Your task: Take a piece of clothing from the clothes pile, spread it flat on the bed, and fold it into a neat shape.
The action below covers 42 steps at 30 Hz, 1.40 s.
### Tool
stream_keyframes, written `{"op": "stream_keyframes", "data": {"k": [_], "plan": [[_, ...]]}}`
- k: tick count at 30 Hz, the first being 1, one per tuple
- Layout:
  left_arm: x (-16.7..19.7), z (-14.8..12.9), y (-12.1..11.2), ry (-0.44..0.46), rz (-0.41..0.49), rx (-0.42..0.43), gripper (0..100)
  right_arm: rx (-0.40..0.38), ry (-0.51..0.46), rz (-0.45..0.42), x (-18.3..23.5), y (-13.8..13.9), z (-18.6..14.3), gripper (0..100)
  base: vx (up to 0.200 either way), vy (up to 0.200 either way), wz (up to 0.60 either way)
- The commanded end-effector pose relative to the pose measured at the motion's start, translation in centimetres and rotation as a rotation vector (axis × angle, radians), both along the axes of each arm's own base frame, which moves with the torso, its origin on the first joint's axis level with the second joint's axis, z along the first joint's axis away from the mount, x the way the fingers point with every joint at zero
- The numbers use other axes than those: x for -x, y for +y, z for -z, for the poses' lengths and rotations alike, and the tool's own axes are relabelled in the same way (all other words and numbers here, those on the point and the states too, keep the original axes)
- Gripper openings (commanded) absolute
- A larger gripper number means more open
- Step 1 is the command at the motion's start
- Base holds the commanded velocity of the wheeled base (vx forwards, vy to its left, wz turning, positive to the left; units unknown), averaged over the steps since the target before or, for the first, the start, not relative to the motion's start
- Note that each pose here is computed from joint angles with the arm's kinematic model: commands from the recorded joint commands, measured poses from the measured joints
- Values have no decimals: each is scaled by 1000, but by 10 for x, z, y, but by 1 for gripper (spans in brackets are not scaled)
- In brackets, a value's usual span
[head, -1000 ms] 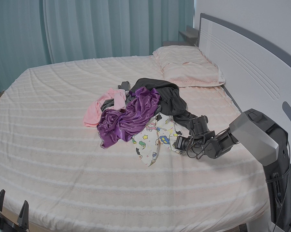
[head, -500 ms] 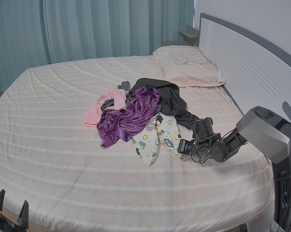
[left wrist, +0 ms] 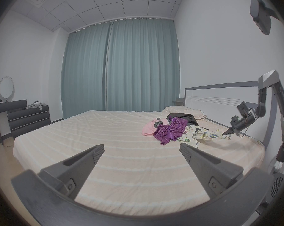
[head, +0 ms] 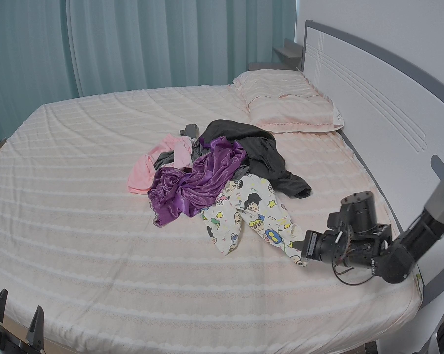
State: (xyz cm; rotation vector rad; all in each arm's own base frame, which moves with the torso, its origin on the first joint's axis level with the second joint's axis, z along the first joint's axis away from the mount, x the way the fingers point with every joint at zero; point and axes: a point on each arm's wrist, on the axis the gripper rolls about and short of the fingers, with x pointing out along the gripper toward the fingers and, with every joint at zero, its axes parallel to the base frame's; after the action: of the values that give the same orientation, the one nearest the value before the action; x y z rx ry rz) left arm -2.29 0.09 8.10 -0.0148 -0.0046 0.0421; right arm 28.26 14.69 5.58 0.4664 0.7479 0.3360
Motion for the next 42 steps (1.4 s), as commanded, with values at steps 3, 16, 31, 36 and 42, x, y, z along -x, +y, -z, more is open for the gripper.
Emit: {"op": "stream_keyframes", "data": {"k": [3, 16, 31, 36, 42], "plan": [[0, 5, 0, 1, 1, -1, 100, -140, -194, -106, 93, -18, -70, 0, 0, 0, 0], [-7, -67, -2, -98, 97, 24, 100, -177, -293, -112, 146, -47, -87, 0, 0, 0, 0], [-141, -45, -40, 498, 698, -126, 100, -263, -399, -169, 159, -54, -111, 0, 0, 0, 0], [-185, -18, -68, 586, 731, -121, 100, -305, -446, -191, 154, -50, -128, 0, 0, 0, 0], [-214, 6, -114, 559, 680, -12, 100, -321, -484, -191, 152, -49, -138, 0, 0, 0, 0]]}}
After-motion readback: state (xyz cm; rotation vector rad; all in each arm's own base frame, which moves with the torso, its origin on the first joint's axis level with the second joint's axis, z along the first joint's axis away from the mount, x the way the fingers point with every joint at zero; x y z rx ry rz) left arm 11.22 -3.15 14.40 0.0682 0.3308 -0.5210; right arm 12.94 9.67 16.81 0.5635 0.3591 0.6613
